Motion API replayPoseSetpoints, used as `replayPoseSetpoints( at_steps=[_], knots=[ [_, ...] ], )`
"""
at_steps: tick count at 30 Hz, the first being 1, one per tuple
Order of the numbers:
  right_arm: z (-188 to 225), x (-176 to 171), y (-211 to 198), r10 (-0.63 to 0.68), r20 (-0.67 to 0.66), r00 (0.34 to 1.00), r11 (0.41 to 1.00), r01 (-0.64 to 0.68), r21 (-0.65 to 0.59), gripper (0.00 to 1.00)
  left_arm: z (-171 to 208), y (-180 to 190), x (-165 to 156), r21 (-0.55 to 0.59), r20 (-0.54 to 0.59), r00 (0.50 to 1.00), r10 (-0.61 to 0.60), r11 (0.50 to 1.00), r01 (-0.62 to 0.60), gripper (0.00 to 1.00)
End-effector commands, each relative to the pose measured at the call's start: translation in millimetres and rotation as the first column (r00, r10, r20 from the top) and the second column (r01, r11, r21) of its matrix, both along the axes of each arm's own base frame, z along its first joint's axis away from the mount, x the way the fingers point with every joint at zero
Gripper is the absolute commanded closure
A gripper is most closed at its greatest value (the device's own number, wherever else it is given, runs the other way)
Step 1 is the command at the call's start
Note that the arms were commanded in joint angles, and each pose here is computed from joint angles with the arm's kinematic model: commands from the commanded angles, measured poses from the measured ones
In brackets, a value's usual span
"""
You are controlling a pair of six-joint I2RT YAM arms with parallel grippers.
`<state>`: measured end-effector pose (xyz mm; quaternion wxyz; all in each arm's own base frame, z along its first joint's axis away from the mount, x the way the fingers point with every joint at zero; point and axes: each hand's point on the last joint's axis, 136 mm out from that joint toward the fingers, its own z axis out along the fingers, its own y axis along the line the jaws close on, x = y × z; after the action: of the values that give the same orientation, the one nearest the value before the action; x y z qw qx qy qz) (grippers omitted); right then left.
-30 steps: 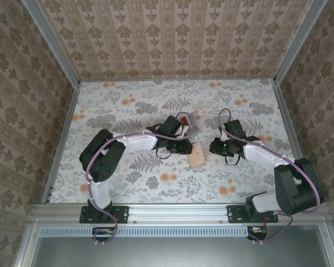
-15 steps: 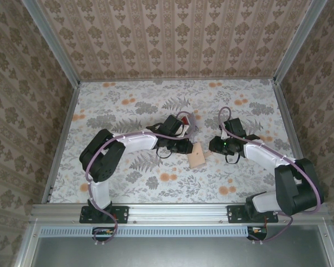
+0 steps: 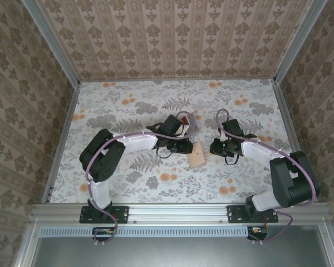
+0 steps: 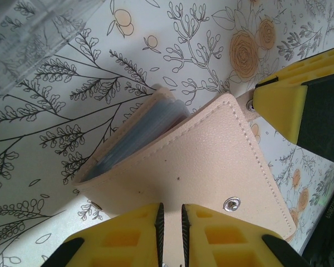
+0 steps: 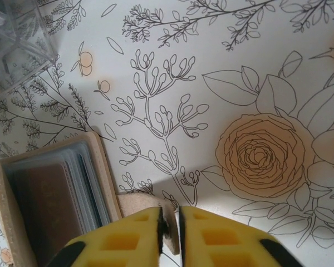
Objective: Put the credit cards into the card holder
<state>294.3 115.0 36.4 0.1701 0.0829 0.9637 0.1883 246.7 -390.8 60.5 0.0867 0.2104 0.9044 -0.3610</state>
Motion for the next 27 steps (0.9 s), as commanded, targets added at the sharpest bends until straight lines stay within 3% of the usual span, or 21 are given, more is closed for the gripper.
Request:
replayPoseSetpoints(
  at_steps=[1,13,20,27],
  knots=[
    [14.9,3.2,1.1,0.004,0.028,1.0,1.0,-0.005,0.014,0.77,-2.4,-3.8,-2.0,0.004,-0.024,1.0,-0.012,1.0,0.013,0.81],
    [14.2,0.2,-0.9,0.003,0.022,1.0,1.0,-0.003,0.012,0.8,-3.2,-3.3,-2.9,0.006,-0.024,1.0,-0.012,1.0,0.013,0.81],
    [17.5,1.6,2.4,0.012,0.028,1.0,1.0,-0.013,0.029,0.94,-4.6,-3.5,-2.3,0.009,-0.025,1.0,-0.01,1.0,0.011,0.81],
    [48.4,1.3,24.6,0.05,0.107,0.993,0.986,-0.066,0.153,0.98,-10.7,-5.5,-3.5,0.025,-0.038,0.999,-0.018,1.0,0.019,0.81]
  ],
)
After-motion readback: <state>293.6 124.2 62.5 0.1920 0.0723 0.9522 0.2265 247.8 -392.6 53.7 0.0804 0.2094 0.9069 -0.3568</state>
